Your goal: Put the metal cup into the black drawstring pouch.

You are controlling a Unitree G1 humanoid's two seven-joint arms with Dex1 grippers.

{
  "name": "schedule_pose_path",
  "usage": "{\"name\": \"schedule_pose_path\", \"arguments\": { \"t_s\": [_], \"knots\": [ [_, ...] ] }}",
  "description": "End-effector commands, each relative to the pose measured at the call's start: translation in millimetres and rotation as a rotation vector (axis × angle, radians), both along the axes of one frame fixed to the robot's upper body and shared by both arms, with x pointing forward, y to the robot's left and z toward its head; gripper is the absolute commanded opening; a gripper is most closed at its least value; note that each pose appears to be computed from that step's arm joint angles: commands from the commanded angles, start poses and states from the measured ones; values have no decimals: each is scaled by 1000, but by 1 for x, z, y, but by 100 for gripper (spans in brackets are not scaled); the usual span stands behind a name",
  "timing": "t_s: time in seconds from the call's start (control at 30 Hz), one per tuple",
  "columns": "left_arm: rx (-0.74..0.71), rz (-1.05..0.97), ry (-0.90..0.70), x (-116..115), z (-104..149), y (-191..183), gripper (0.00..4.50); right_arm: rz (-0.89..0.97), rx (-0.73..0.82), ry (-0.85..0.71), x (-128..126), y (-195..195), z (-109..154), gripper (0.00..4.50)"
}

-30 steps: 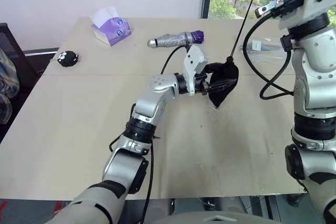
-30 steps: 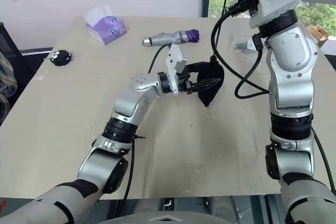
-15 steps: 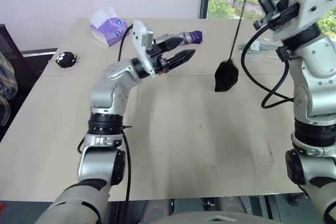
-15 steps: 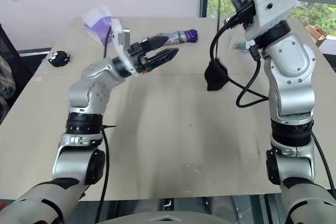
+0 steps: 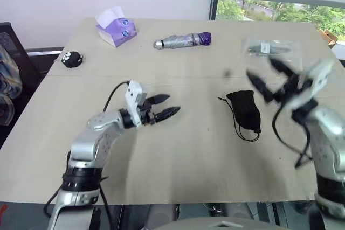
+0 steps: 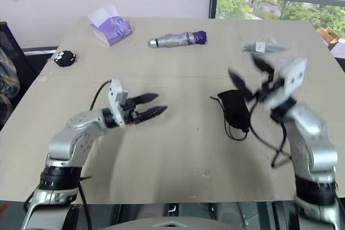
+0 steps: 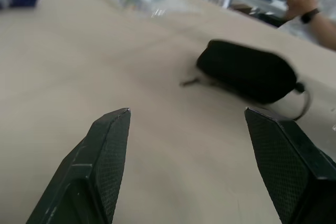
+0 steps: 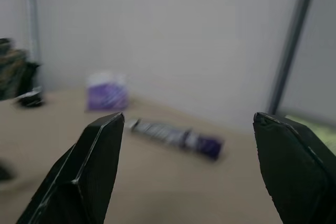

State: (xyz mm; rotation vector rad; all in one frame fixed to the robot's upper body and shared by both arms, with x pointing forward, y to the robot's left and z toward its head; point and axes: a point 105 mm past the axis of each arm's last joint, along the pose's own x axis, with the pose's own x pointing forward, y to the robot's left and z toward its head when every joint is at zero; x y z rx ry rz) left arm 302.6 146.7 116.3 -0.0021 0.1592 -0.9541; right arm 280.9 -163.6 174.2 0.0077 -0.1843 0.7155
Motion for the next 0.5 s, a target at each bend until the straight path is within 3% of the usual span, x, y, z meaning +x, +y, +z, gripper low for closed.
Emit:
{"name": "schedule_pose_path", "arguments": {
  "t_s": [0.03,0.1,0.27,0.37,0.5],
  "knots": [
    [55,9,-79,-9,2,-6,358,140,6,48,-28,0,-16,395],
    [66,29,-49,-17,-11,-6,358,165,-22,114,-43,-9,-43,395],
    [72,51,-18,-36,-30,-1,358,57,-39,184,-57,-56,-79,395],
    [73,67,-9,-44,-39,1,358,20,-47,156,-65,-85,-90,395],
    [72,66,-7,-51,-45,0,358,46,-200,135,-69,-103,-104,395]
  ]
}}
